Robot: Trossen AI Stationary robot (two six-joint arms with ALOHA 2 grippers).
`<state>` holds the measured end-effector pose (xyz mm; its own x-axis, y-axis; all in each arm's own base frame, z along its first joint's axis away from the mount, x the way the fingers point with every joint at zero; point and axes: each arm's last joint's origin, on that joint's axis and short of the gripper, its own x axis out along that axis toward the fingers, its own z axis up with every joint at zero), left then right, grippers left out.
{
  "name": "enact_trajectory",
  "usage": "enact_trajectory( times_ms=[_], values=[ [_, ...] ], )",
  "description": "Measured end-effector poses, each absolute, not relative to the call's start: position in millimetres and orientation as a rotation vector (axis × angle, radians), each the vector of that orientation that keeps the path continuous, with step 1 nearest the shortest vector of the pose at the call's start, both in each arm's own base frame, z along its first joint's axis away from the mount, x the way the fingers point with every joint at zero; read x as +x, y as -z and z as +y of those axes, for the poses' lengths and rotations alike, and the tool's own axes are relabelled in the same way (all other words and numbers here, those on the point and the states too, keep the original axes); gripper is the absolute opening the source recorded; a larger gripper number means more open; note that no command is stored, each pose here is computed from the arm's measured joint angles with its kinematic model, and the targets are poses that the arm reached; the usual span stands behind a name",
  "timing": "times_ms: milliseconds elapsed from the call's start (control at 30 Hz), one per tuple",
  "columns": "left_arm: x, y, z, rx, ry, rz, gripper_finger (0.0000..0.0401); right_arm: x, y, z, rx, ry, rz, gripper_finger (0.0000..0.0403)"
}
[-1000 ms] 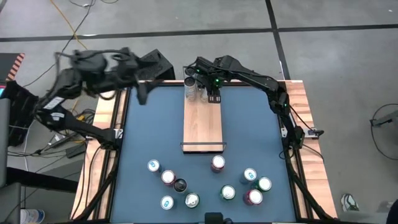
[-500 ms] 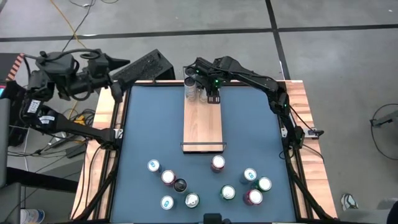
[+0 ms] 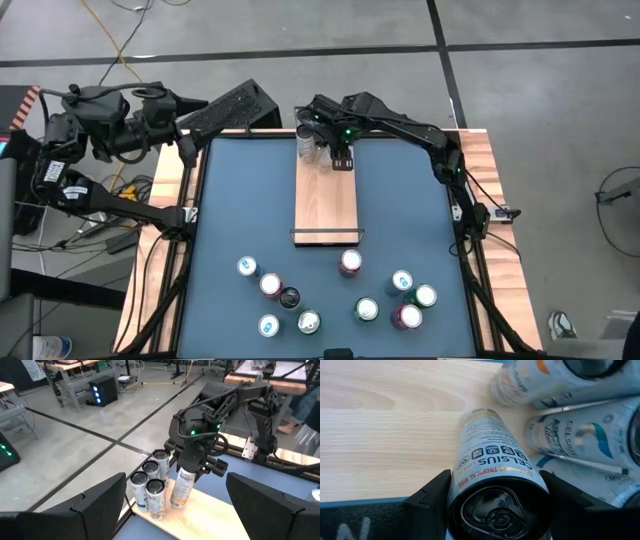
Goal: Place canned beverage on shelf
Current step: Put the right white yellow soda can on the shelf aligned with the other white yellow soda can
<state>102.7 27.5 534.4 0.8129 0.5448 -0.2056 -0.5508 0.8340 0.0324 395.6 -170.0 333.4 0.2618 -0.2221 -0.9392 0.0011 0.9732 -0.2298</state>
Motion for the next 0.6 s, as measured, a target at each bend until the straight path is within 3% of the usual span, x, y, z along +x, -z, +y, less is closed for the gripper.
enact_trajectory(
  times_ms=[233, 600],
  values=[
    [102.4, -533.6, 27.4, -0.028, -0.585, 0.219, 0.0332, 395.6, -333.4, -169.9, -0.203, 0.148, 1.301, 0.0269],
    [102.5, -533.6, 27.4, -0.028, -0.585, 0.22, 0.0332, 395.9, -333.5, -170.1, -0.22, 0.138, 1.299, 0.0271]
  ],
)
